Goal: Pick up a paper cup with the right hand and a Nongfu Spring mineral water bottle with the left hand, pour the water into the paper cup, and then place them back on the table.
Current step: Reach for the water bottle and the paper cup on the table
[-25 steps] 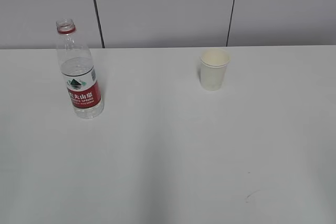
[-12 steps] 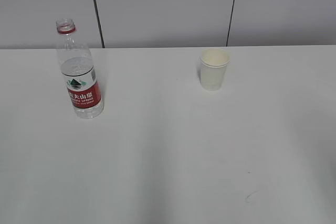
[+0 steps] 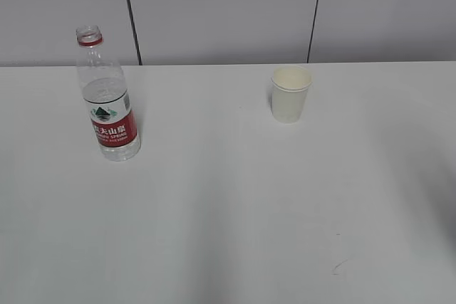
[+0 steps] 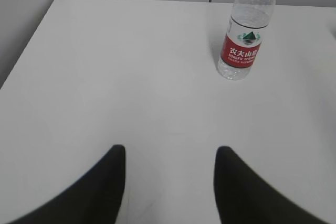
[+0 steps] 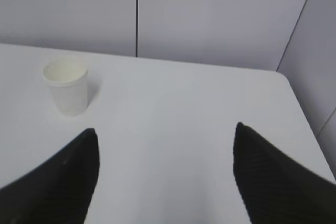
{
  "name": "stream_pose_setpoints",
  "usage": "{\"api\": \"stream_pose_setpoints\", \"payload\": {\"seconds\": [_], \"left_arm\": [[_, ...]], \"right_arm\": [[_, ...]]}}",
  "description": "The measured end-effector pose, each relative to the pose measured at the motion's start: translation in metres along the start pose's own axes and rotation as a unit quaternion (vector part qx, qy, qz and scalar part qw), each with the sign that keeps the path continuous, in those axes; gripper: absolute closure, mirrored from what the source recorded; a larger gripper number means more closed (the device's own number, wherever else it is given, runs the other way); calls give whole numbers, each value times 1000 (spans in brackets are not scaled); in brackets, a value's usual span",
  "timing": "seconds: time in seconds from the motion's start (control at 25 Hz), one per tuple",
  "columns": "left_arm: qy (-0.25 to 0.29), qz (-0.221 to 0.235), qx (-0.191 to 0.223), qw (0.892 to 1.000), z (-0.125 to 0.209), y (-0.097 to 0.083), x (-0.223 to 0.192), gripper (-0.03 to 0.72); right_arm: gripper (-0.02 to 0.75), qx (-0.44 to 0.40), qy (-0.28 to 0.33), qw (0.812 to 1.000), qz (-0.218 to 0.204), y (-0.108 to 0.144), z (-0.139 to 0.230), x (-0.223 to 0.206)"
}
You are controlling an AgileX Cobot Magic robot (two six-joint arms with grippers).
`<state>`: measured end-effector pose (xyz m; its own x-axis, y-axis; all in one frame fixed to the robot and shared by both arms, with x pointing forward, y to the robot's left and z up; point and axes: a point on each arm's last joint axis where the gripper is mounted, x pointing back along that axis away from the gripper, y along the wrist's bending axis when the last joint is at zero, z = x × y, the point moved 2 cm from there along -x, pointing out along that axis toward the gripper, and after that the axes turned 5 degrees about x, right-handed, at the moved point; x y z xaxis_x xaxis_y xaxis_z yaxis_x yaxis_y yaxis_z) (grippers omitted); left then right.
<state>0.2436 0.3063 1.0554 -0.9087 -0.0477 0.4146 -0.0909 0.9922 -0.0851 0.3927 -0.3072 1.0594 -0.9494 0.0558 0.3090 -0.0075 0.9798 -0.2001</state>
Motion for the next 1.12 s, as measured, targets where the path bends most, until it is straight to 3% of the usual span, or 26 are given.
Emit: {"api": "stream_pose_setpoints", "payload": {"seconds": [0.32,0.72,1.12], "left_arm": [[0,0,0,1000,0,0,0,349],[0,0,0,1000,0,0,0,349],[0,0,0,1000,0,0,0,349]], "right_arm": [[152,-26,-49,998,4,0,-8,-44],[152,-58,-62,996,3,8,27,-95],[153,-18,-66,991,-113,40,54,-128]]}}
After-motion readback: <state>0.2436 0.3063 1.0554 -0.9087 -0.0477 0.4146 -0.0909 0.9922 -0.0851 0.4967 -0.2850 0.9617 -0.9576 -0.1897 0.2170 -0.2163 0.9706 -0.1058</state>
